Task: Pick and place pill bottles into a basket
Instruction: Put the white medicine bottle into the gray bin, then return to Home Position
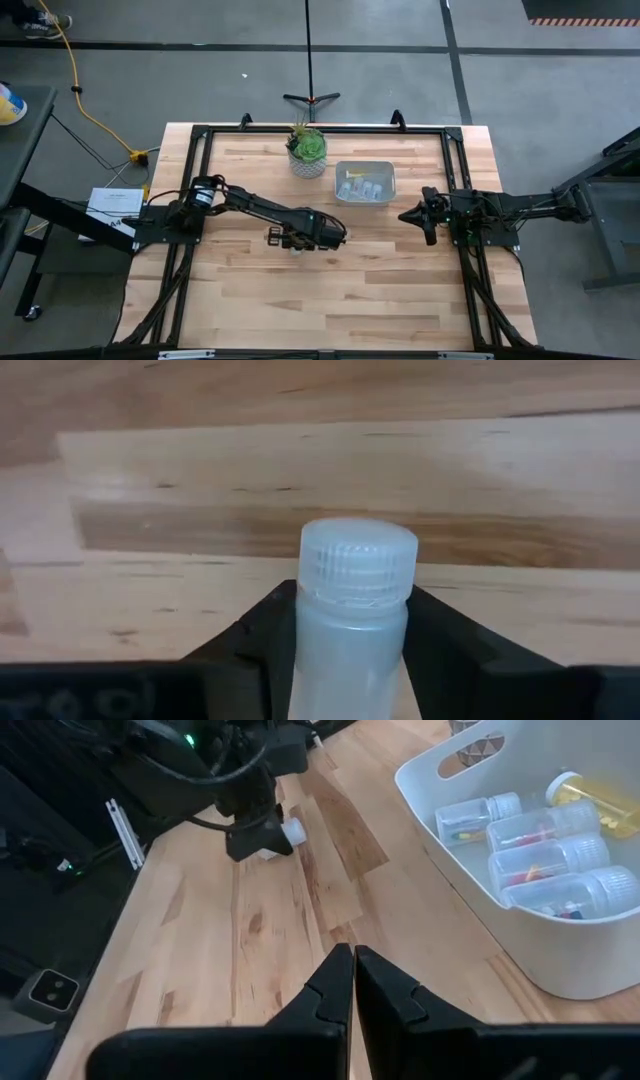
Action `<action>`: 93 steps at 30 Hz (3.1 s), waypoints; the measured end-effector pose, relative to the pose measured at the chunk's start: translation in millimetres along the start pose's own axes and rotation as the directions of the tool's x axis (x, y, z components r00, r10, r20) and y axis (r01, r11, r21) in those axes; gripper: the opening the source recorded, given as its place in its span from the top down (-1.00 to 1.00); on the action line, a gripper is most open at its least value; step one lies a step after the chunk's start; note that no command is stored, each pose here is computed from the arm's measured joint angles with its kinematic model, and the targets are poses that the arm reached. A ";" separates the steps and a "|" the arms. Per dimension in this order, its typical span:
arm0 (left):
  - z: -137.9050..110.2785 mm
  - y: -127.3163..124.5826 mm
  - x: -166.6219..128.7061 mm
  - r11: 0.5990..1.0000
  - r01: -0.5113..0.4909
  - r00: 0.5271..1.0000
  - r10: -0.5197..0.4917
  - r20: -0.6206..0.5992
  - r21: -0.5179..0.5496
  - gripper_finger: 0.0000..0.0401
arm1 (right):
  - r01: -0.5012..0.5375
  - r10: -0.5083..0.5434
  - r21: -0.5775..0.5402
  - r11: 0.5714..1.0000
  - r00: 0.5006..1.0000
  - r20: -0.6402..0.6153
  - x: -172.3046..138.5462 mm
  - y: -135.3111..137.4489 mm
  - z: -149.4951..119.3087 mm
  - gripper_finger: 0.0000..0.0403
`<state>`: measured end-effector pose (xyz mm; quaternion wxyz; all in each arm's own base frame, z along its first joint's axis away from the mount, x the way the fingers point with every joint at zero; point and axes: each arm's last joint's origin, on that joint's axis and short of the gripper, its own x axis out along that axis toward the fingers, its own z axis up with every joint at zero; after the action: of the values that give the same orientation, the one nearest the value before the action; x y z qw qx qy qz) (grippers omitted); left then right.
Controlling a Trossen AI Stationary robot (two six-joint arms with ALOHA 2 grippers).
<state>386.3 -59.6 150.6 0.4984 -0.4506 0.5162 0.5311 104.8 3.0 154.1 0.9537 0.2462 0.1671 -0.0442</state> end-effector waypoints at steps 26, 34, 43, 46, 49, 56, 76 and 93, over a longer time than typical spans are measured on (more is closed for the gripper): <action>147.6 -76.1 -151.2 0.490 0.323 0.551 -0.793 0.259 0.810 -0.06 | 0.038 -0.038 -0.007 0.999 0.999 0.013 -0.1 -1.2 0.3 0.97; 181.6 -86.4 -121.0 0.308 0.312 0.564 -0.821 0.085 0.899 0.10 | 0.039 -0.039 -0.004 0.999 0.999 0.012 -0.1 -1.2 0.2 0.97; 196.8 -105.0 -92.3 0.234 0.314 0.516 -0.856 0.042 0.920 -0.09 | 0.077 -0.077 -0.005 0.997 0.997 0.019 0.9 -2.5 0.0 0.97; 197.1 -111.4 -77.7 0.231 0.320 0.529 -0.848 0.029 0.919 0.00 | 0.088 -0.088 -0.005 0.996 0.996 0.022 1.1 -2.9 0.0 0.97; 197.3 -113.5 -66.7 0.258 0.316 0.560 -0.828 0.040 0.913 0.12 | 0.109 -0.109 -0.005 0.994 0.994 0.025 1.8 -3.6 -0.1 0.97; 197.0 -112.7 -67.5 0.257 0.321 0.563 -0.825 0.034 0.912 0.30 | 0.121 -0.121 -0.005 0.993 0.992 0.032 1.9 -3.9 0.1 0.97; 148.6 -46.9 -255.2 -0.138 0.141 0.223 -0.960 -0.168 0.980 0.88 | 0.122 -0.121 -0.033 0.992 0.993 0.013 3.1 -4.2 -1.1 0.97; 113.9 -62.9 -178.4 -0.067 0.258 0.152 -0.982 -0.109 0.964 0.84 | 0.122 -0.122 -0.035 0.992 0.993 0.004 3.7 -4.4 -1.6 0.97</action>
<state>470.3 40.7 328.5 0.9848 -0.0964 0.1347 -0.0519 107.1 0.0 149.5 0.9536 0.2187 0.1817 -0.0995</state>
